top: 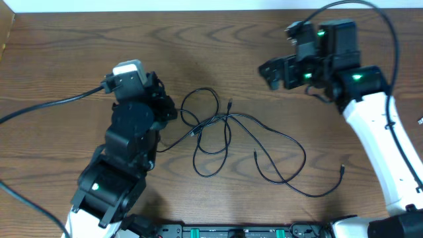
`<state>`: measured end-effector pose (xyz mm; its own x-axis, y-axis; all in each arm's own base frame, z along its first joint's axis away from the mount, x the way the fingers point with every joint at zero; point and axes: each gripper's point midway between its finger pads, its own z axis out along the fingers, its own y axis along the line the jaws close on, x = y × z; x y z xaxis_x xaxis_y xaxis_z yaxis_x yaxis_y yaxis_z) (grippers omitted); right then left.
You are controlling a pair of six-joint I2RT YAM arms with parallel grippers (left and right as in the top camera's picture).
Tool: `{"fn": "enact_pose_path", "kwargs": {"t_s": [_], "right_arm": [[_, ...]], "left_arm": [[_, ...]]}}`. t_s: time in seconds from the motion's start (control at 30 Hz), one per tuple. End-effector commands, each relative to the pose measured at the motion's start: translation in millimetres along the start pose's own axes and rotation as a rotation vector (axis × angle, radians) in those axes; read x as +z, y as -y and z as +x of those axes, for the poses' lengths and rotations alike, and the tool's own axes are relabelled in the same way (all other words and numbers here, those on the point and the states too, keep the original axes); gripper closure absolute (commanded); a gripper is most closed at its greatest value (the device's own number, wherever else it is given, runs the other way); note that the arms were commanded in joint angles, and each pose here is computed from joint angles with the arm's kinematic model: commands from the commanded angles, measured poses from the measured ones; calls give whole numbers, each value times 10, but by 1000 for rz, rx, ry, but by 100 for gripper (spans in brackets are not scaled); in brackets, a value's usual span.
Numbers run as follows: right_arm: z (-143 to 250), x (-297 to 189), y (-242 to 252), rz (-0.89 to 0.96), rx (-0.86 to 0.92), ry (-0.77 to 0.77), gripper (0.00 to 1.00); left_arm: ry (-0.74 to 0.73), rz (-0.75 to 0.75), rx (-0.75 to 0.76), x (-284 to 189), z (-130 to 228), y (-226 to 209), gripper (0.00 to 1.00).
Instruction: Untangle cables
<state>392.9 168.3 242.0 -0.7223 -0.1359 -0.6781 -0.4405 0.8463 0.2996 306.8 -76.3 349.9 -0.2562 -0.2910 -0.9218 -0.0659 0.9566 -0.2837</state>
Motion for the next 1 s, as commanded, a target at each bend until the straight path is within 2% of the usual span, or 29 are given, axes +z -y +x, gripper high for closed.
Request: {"fn": "enact_pose_path", "kwargs": {"t_s": [0.0, 0.23, 0.27, 0.3, 0.4, 0.5, 0.67, 0.97], "right_arm": [[33, 32, -335, -56, -85, -12, 1], [464, 254, -906, -159, -173, -119, 1], [533, 287, -977, -172, -186, -132, 1], [594, 316, -1038, -184, -198, -142, 1], [769, 421, -1239, -224, -230, -161, 1], [868, 513, -1415, -259, -236, -153, 1], [998, 663, -1736, -327, -263, -122, 1], [1258, 1031, -2148, -390, -274, -144, 1]], "left_arm": [[18, -62, 21, -47, -39, -132, 93], [15, -335, 101, -137, 32, -631, 91], [12, -375, 118, -159, 44, -703, 83], [8, -420, 139, -185, 60, -780, 69], [-8, -535, 200, -265, 105, -977, 34], [-37, -599, 215, -316, 161, -1128, 19], [-55, -735, 135, -416, 195, -1492, 10], [-191, -852, -13, -368, 413, -2007, 9]]}}
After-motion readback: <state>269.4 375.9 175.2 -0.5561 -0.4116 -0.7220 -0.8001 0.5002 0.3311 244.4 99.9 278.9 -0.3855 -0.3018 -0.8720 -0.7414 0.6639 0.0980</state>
